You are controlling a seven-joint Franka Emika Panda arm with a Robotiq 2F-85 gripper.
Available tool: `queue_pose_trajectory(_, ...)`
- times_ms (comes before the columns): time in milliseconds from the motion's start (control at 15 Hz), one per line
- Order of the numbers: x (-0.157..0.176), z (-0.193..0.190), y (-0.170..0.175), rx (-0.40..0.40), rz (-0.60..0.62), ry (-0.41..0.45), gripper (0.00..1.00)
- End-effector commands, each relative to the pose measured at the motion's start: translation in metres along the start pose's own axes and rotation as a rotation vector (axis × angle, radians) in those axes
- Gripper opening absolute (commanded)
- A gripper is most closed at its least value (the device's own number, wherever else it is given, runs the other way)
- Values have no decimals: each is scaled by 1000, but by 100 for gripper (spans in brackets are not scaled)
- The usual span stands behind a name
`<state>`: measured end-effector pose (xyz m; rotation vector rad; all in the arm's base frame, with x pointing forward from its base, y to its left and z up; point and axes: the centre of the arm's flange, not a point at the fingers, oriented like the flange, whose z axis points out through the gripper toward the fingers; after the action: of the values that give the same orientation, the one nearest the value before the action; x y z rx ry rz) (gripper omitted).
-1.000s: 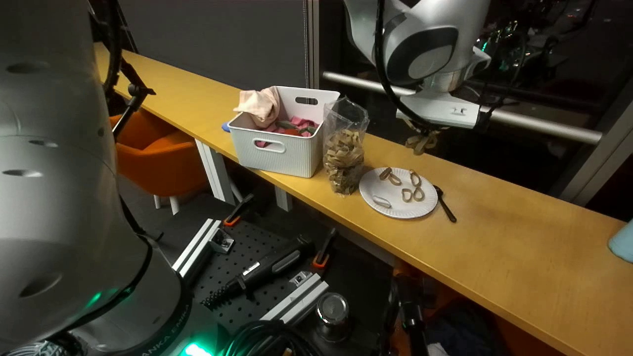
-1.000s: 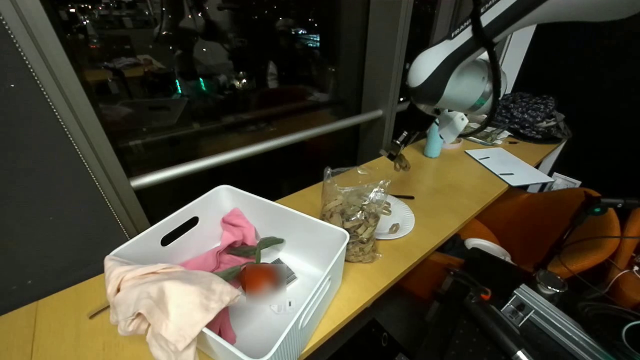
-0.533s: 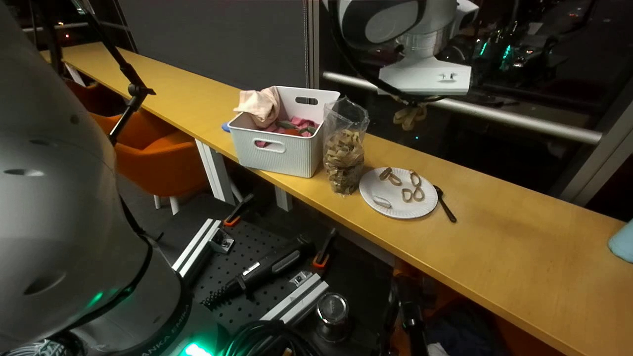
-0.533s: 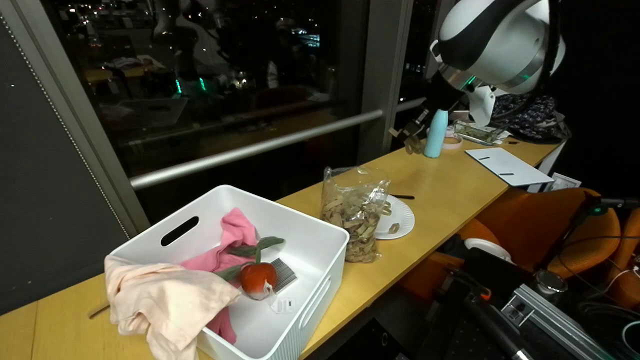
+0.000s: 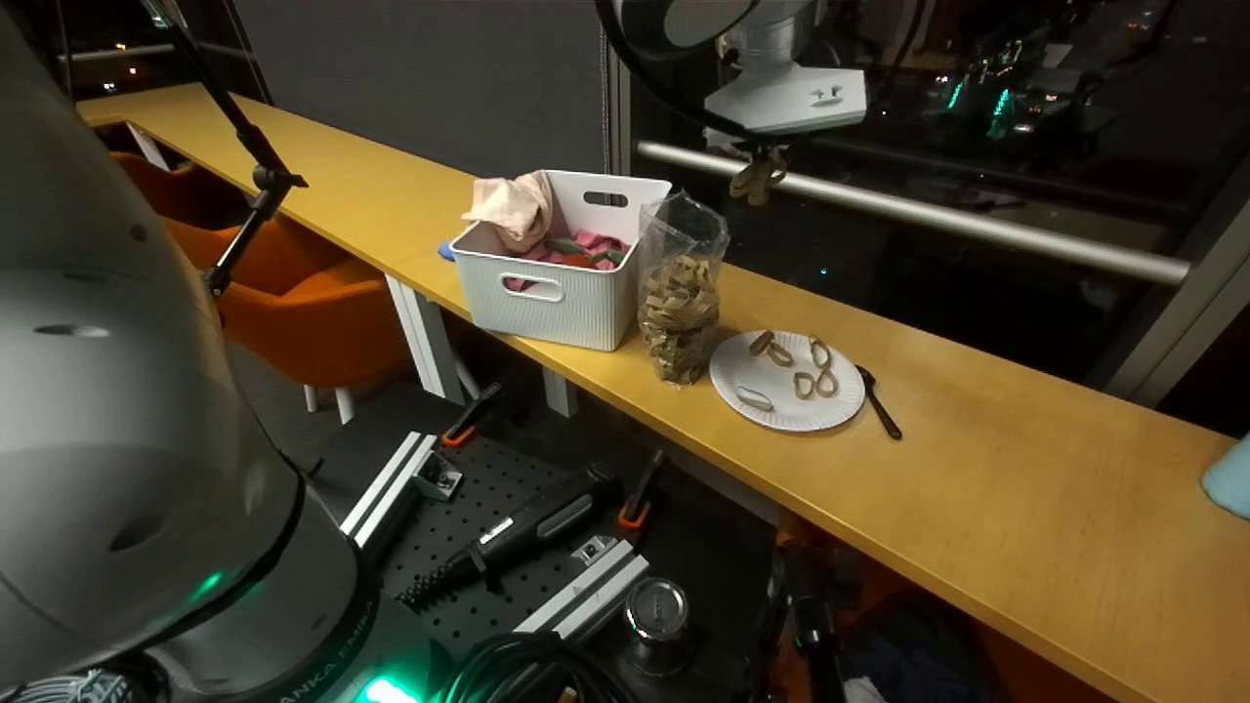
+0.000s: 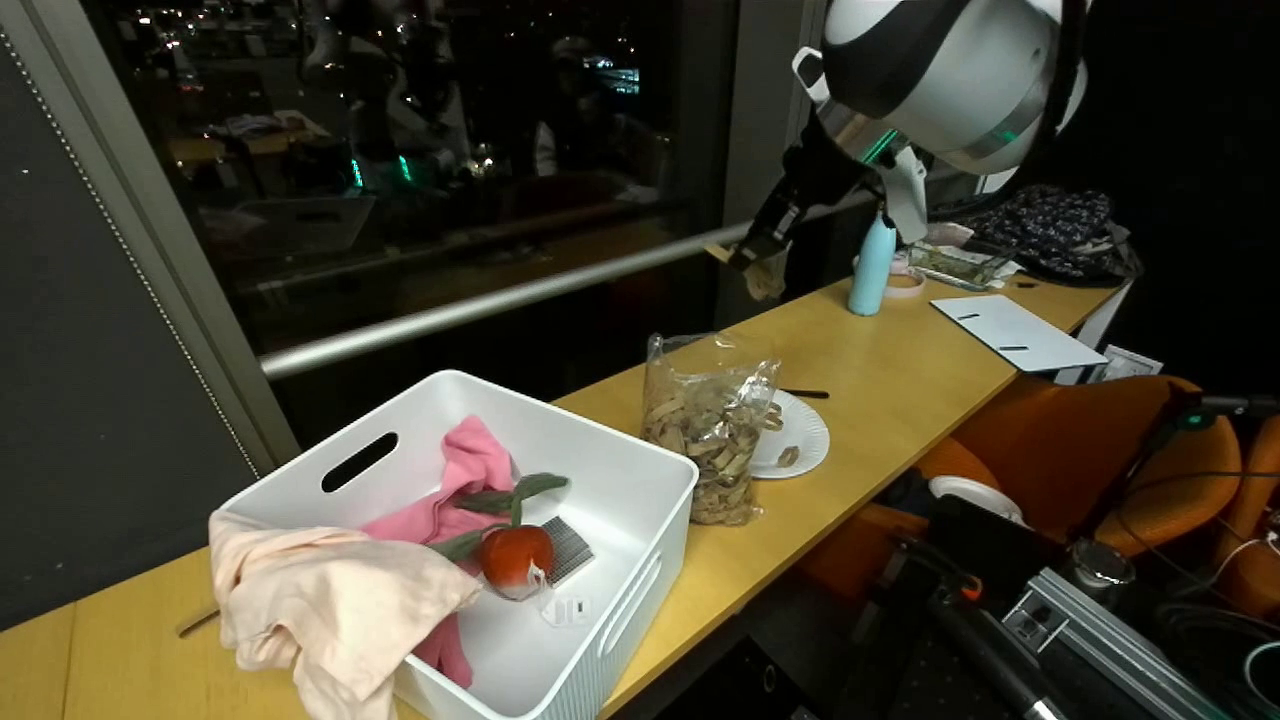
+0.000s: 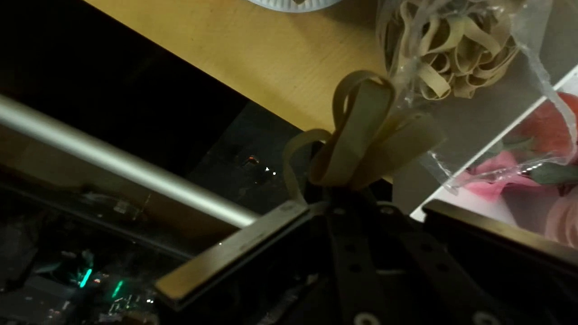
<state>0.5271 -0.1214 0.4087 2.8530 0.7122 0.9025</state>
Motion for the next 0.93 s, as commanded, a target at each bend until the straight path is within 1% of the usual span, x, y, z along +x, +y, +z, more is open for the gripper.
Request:
queue_pose_trajectory(0,10,21,-21,35,-85,13,1)
queue_pose_trajectory(200,4,39,-38,80,-84,-20,1)
queue_pose_trajectory(333,-2,53,-35,100,-83,-29,1)
queue_pose_trajectory(467,-1,67,-35,117,-92,-42,1)
queue_pose_trajectory(600,2,74,-39,120,-112,-44,1)
queue_pose_trajectory(867,15,75,-58,132,-154,-43,1)
